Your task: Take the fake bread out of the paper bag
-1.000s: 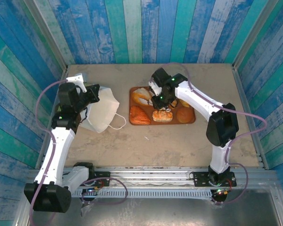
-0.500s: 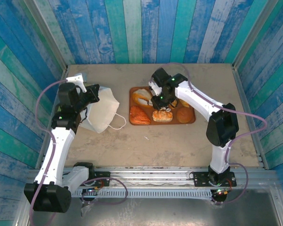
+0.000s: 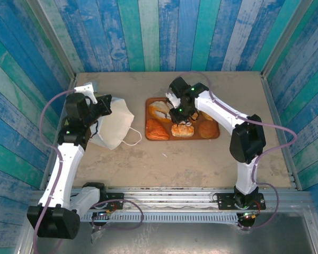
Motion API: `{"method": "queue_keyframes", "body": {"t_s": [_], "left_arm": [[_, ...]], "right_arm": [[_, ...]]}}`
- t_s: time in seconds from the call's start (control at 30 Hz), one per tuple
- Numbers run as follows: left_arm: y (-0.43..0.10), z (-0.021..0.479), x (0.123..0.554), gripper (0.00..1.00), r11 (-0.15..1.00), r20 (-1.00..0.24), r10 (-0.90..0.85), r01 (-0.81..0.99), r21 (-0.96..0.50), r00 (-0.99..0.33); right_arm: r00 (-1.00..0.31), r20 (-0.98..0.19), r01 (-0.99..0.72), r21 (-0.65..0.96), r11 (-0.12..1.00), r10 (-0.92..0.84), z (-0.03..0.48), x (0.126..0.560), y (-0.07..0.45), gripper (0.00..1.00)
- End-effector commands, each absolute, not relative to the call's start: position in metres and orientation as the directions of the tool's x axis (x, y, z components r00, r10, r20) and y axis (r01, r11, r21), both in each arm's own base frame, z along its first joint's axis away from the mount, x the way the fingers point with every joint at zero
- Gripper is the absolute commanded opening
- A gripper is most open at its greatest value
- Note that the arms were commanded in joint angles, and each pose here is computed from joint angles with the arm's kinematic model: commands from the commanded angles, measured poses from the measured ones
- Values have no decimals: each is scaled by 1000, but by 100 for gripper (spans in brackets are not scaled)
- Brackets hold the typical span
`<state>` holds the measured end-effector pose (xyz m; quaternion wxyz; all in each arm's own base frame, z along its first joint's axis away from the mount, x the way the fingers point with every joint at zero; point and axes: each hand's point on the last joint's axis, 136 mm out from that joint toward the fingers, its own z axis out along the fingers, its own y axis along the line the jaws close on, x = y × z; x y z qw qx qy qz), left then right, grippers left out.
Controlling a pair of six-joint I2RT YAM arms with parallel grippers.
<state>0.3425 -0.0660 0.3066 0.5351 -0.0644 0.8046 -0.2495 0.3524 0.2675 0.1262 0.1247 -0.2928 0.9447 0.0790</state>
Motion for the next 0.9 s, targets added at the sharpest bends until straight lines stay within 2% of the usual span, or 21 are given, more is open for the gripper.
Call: {"method": "queue_keyframes", "body": {"t_s": [0.0, 0.17, 0.5, 0.87], "left_arm": [[-67, 317, 338, 0, 868, -842, -365, 182, -462, -397], [-67, 318, 338, 0, 866, -841, -369, 182, -465, -396], [-68, 318, 341, 0, 862, -839, -371, 188, -471, -398], [-68, 324, 339, 0, 862, -846, -372, 198, -468, -381]], "right_arm": [[-814, -282, -554, 112, 825, -508, 128, 354, 273, 49], [-829, -282, -532, 135, 836, -482, 129, 354, 277, 47], [-804, -340, -553, 128, 823, -487, 156, 351, 274, 51], [-792, -380, -553, 112, 826, -478, 175, 348, 268, 51]]}}
